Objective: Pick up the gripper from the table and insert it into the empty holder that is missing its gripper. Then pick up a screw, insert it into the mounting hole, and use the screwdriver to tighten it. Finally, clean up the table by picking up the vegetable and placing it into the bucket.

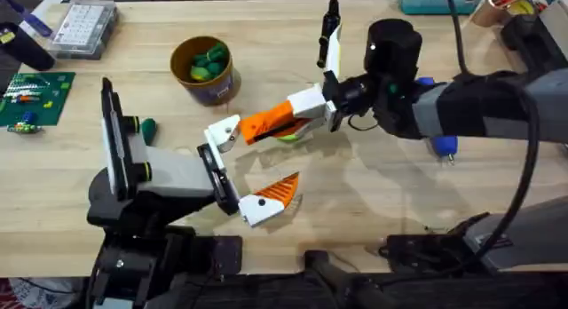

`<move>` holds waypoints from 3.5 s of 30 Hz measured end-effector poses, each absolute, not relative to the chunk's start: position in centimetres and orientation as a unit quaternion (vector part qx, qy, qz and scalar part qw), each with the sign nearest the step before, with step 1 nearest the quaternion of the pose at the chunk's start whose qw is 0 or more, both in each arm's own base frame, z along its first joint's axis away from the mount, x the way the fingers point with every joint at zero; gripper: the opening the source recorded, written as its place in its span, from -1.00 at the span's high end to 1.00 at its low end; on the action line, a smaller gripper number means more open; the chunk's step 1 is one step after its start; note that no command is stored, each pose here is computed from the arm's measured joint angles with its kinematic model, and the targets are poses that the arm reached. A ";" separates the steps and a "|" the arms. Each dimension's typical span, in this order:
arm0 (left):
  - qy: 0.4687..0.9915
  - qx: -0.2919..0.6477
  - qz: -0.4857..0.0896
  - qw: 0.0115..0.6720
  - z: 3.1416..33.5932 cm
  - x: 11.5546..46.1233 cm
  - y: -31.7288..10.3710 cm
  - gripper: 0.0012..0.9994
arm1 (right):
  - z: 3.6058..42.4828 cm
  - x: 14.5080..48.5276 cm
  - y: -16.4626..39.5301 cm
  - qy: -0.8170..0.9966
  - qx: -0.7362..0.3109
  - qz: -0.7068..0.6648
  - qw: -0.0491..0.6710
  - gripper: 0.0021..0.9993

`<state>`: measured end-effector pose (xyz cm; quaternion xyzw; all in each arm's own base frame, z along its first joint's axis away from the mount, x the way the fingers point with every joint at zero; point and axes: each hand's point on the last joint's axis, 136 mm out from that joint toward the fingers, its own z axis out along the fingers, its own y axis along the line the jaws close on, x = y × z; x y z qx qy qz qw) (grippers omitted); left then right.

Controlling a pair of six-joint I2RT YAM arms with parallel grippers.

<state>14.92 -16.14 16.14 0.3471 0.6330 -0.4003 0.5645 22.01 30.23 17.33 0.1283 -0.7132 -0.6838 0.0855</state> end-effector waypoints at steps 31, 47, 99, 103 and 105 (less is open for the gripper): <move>0.643 0.330 -0.393 0.569 16.1 15.5 -15.8 -0.98 | 16.6 22.0 32.1 -0.721 0.125 -0.677 0.076 0.97; 0.647 0.320 -0.385 0.574 16.1 16.0 -15.5 -0.98 | 16.7 22.2 33.8 -0.716 0.140 -0.677 0.097 0.97; 0.658 0.298 -0.369 0.585 16.2 16.9 -14.9 -0.98 | 15.7 23.1 36.9 -0.731 0.121 -0.667 0.081 0.07; 0.659 0.295 -0.362 0.589 16.2 17.1 -14.7 -0.98 | 14.9 23.1 37.1 -0.736 0.113 -0.662 0.085 -0.37; 0.660 0.295 -0.361 0.590 16.2 17.2 -14.7 -0.98 | 14.9 23.1 37.1 -0.736 0.113 -0.662 0.086 -0.43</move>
